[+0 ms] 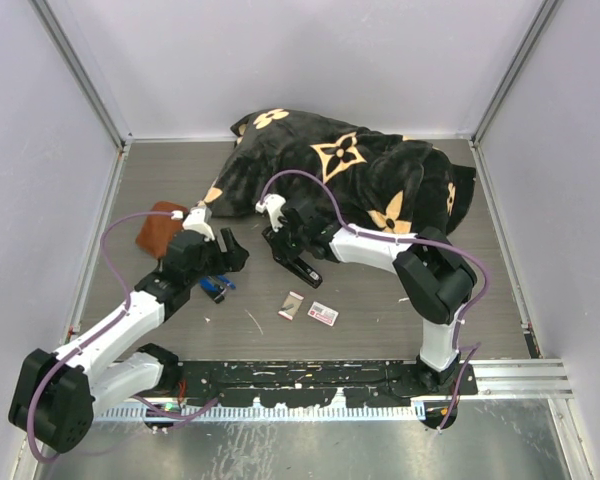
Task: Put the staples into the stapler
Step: Close the stapler at the center of the board, then pick up the stapler from the center of the board.
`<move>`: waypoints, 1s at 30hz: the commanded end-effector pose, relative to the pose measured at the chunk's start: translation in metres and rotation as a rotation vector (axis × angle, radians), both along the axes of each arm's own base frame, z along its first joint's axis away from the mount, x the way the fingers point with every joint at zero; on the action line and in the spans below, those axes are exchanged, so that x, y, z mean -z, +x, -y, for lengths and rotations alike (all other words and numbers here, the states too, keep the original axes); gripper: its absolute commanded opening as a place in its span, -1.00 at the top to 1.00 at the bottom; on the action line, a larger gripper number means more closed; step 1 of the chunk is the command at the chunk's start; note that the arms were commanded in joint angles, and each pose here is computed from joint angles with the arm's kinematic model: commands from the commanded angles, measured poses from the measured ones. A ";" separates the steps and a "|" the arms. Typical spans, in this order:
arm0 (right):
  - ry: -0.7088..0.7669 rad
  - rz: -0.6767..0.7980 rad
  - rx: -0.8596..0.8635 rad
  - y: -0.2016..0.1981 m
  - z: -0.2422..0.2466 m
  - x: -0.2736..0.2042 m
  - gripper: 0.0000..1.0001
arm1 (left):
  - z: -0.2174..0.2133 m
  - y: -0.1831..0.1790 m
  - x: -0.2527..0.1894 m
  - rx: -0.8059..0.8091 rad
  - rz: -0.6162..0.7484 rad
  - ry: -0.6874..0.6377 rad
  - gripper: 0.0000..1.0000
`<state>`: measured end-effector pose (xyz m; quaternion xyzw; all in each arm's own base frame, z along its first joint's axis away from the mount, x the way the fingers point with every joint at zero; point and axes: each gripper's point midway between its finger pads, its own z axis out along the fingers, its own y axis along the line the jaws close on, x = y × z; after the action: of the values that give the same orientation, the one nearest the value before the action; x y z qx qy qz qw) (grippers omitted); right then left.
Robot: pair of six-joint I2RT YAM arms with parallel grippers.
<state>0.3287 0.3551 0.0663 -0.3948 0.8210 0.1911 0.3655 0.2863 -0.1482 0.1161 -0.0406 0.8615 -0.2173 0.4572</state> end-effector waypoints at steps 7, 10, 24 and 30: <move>0.042 0.064 -0.019 0.001 -0.009 -0.032 -0.46 | -0.001 -0.004 -0.013 -0.020 0.006 -0.048 -0.59; 0.015 0.056 -0.006 -0.002 0.000 -0.023 -0.50 | 0.001 -0.005 -0.016 -0.016 0.003 -0.064 -0.61; -0.068 0.002 0.024 -0.011 0.017 0.015 -0.35 | 0.001 -0.008 -0.023 -0.016 0.003 -0.094 -0.64; -0.088 -0.004 0.027 -0.012 0.020 0.024 -0.12 | 0.006 -0.007 -0.022 -0.003 -0.014 -0.114 -0.64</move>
<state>0.3109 0.3307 0.0342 -0.4024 0.8412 0.1526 0.3274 0.2730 -0.1479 0.1219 -0.0688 0.8628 -0.2438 0.4375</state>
